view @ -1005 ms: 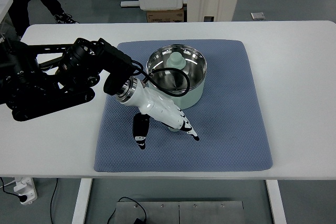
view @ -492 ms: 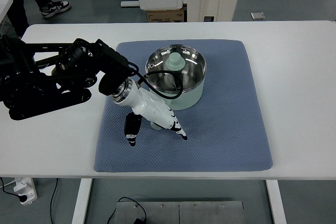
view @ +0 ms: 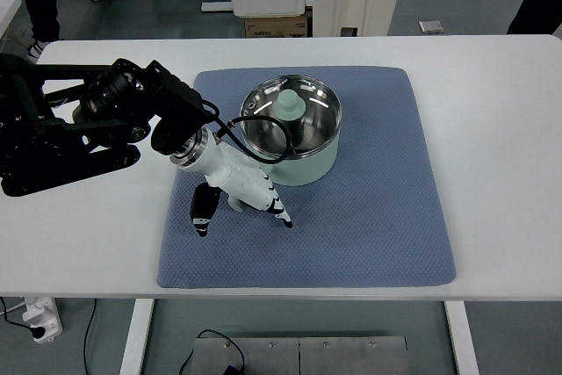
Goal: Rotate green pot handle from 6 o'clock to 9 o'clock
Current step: 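Push the green handle with the left hand, rotating the pot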
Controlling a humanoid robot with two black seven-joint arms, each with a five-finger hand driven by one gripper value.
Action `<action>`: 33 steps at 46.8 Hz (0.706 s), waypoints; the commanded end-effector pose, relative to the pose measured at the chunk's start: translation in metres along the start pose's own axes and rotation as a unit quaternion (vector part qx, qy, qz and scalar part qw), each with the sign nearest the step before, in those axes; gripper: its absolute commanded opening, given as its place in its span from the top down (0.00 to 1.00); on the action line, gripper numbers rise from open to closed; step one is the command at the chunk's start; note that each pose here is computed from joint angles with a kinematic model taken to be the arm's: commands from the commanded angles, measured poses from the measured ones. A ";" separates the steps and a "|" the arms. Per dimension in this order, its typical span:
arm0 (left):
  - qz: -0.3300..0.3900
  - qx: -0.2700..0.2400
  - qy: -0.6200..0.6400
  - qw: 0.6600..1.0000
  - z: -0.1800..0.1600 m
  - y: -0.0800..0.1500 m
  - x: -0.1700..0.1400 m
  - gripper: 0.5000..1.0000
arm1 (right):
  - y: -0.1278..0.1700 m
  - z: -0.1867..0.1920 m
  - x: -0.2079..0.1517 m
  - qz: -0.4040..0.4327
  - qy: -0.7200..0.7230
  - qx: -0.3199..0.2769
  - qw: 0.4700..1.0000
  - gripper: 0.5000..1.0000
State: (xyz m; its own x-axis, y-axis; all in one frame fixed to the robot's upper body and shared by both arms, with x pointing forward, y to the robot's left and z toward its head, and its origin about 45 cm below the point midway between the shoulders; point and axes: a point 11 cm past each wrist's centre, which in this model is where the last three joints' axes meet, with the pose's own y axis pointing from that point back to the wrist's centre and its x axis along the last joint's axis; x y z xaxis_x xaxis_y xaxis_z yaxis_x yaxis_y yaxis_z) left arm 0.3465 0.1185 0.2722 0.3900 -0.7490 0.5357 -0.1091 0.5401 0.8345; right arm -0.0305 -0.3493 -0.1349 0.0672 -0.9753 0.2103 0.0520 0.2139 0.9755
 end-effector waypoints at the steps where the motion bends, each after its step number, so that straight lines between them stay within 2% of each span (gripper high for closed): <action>1: -0.004 0.002 -0.002 1.000 -0.001 0.000 -0.002 0.00 | 0.000 0.000 0.000 0.000 0.000 0.000 1.000 0.00; 33: -0.018 0.052 -0.040 0.998 -0.018 0.012 -0.006 0.00 | 0.000 0.000 0.000 0.000 0.000 0.000 1.000 0.00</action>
State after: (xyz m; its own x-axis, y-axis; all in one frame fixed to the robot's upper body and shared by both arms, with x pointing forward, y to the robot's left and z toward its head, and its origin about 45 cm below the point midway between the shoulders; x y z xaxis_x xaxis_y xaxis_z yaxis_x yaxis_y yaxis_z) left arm 0.3580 0.1349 0.2753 0.3243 -0.7965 0.5103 -0.1852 0.4755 0.8600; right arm -0.0308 -0.3493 -0.1349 0.0672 -0.9753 0.2103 0.0524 0.2139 0.9754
